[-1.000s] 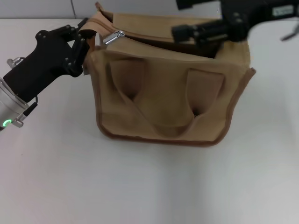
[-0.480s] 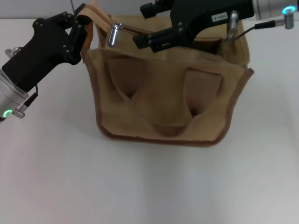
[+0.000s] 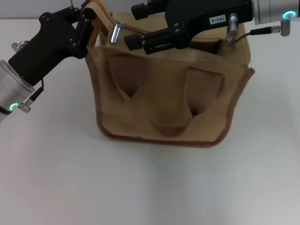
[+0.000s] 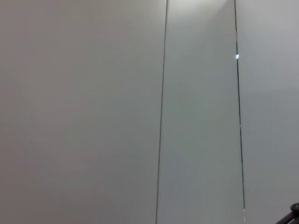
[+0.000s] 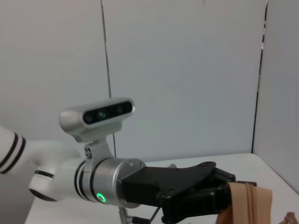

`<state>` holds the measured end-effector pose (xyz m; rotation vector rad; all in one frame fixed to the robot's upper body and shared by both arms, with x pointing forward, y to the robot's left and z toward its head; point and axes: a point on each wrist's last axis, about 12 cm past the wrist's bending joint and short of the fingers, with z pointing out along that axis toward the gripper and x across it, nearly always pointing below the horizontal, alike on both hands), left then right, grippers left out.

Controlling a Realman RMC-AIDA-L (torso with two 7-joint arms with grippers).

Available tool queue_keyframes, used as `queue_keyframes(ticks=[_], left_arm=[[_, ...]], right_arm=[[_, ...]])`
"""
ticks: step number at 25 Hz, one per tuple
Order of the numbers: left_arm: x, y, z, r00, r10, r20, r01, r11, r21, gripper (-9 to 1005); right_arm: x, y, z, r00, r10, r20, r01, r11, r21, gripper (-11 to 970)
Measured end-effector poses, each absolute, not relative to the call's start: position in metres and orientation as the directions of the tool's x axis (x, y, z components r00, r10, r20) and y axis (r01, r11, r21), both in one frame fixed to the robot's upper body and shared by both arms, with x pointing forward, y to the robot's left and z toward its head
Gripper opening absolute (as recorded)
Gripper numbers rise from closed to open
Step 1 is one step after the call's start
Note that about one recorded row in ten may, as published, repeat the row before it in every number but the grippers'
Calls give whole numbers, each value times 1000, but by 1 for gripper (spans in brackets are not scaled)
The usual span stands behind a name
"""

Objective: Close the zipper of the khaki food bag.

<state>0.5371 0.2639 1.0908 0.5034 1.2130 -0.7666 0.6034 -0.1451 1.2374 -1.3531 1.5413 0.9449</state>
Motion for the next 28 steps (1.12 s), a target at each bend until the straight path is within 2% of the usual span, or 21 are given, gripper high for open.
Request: queue_keyframes(ticks=[5, 10, 11, 16, 28], left_arm=[[539, 262, 1092, 156, -255, -954, 759, 649, -49, 22], [540, 261, 1093, 153, -257, -954, 760, 648, -52, 22], [540, 261, 1093, 151, -260, -954, 761, 646, -56, 22], [540, 261, 1094, 154, -264, -952, 766, 641, -54, 23], [535, 259, 1099, 181, -297, -938, 795, 606, -38, 24]], right_arm=[[601, -145, 1229, -117, -342, -933, -988, 132, 76, 715], [600, -145, 1224, -296, -286, -912, -952, 171, 256, 715], [601, -146, 1221, -370, -245, -896, -925, 185, 332, 715], [603, -145, 1217, -462, -224, -858, -884, 200, 423, 715], [608, -138, 1205, -491, -238, -838, -865, 248, 436, 715]])
